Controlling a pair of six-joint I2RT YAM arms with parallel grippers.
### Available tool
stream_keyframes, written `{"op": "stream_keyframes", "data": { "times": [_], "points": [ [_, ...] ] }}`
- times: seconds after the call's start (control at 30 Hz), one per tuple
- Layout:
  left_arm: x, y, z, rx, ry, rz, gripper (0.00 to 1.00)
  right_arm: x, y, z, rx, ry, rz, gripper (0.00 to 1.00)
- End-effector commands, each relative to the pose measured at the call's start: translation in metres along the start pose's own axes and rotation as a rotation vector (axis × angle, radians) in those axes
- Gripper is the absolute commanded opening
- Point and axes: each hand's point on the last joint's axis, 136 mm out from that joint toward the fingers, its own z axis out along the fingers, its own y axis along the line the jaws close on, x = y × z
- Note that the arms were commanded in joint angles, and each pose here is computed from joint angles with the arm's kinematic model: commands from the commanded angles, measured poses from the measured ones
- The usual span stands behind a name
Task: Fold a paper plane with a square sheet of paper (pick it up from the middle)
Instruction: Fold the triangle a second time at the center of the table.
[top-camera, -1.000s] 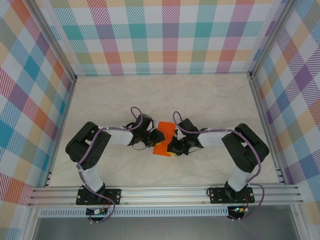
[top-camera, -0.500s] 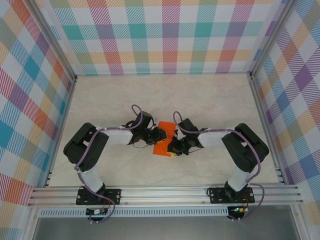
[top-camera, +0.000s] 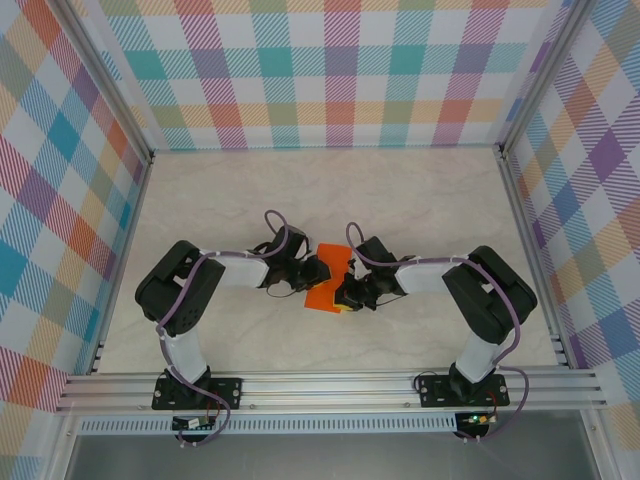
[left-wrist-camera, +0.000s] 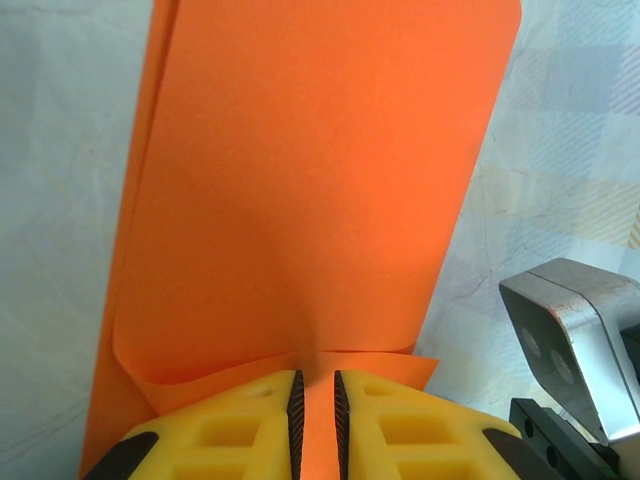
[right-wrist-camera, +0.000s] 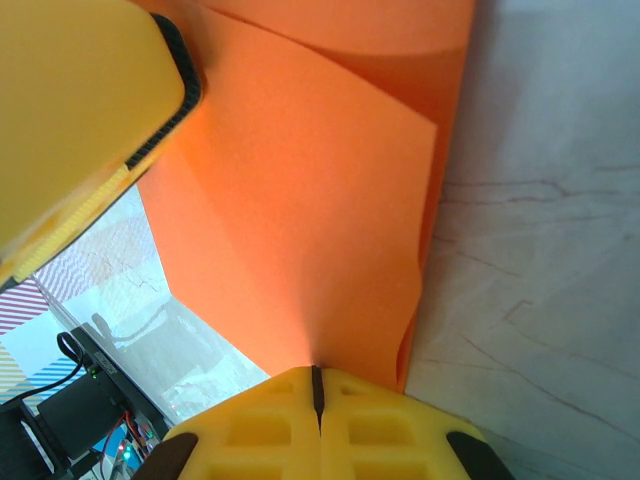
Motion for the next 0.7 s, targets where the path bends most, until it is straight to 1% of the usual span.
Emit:
{"op": "stream_keyframes", "data": {
  "times": [0.0,0.13,0.27,0.4,0.57,0.67],
  "points": [
    [-0.031,0.033,-0.007,-0.109,-0.103,-0.015,0.19,0.021,-0.051,0.009,0.175,0.058,0.088,0.04],
    [-0.039,0.032,-0.008,-0.097,-0.114,-0.005,0.19,0.020,-0.051,0.009,0.172,0.059,0.086,0.04],
    [-0.045,0.040,-0.008,-0.117,-0.116,-0.018,0.19,0.021,-0.049,0.009,0.166,0.061,0.086,0.04],
    [-0.054,0.044,-0.014,-0.103,-0.133,-0.037,0.19,0.019,-0.045,0.008,0.157,0.058,0.081,0.04],
    [-0.070,0.030,-0.031,-0.076,-0.170,-0.009,0.19,0.017,-0.039,0.006,0.147,0.058,0.067,0.05],
    [-0.074,0.012,-0.042,-0.040,-0.174,0.014,0.20,0.014,-0.035,0.006,0.141,0.057,0.057,0.05]
  ]
}}
